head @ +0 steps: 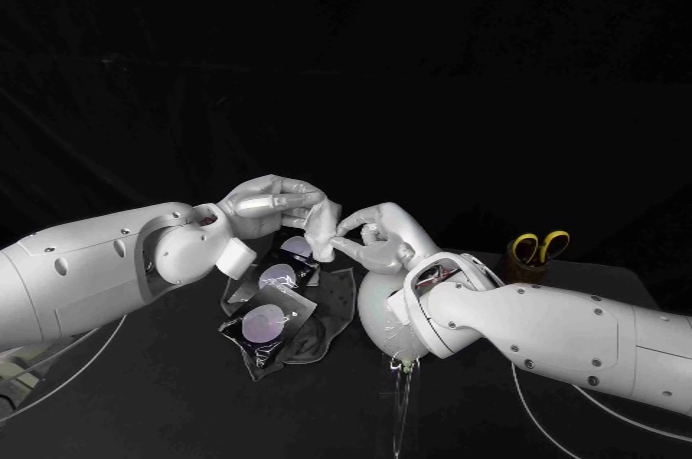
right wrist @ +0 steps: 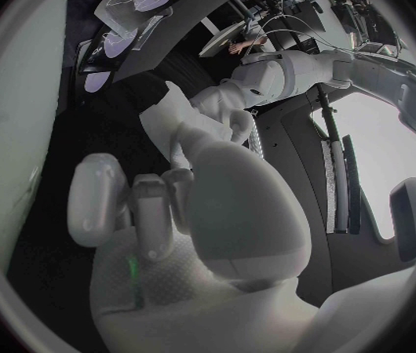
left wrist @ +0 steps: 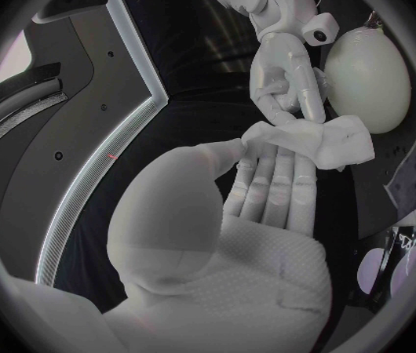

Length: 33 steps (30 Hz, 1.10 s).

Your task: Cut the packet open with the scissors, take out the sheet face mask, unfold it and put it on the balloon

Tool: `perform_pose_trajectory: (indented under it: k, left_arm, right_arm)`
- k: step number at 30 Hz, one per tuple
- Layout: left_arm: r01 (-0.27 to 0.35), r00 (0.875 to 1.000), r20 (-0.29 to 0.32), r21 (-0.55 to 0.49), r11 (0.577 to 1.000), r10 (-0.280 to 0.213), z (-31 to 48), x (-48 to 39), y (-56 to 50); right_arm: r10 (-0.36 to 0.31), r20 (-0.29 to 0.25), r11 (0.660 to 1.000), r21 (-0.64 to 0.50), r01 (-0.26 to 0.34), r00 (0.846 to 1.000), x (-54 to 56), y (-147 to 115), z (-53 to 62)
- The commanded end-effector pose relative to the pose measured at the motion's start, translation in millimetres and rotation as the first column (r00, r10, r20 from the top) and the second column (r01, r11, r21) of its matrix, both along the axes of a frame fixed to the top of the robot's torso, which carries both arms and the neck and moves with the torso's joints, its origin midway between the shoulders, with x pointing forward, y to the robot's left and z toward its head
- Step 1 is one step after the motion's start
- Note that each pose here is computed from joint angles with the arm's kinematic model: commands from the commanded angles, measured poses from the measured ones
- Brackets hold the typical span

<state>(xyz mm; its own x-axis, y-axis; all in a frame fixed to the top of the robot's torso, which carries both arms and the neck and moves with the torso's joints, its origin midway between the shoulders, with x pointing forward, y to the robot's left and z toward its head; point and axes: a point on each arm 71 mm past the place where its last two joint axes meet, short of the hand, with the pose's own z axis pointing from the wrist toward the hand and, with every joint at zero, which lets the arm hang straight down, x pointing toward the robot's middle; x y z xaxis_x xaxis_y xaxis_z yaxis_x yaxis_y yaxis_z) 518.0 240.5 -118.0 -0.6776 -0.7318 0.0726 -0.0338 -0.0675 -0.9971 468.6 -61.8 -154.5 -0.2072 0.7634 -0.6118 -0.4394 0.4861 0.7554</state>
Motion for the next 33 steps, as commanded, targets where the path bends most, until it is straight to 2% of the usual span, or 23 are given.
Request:
perform_pose_trajectory:
  k: [1, 16, 33]
  left_arm:
    - [0.003, 1.0, 0.007, -0.007, 1.0, -0.003, 1.9, 0.0, -1.1]
    - [-0.014, 1.0, 0.014, 0.007, 1.0, 0.014, 1.7, 1.2, 3.6]
    - [-0.039, 0.999, 0.02, 0.025, 0.999, 0.038, 1.4, 2.4, 10.4]
  right_arm:
    - [-0.007, 0.029, 1.0, 0.007, 0.007, 1.0, -0.8, -1, 2.2]
    - [-0.035, 0.063, 0.999, 0.022, 0.034, 0.997, -2.5, -13, 5.0]
    - [-0.042, 0.056, 0.999, 0.009, 0.041, 0.998, -6.1, -30, 5.2]
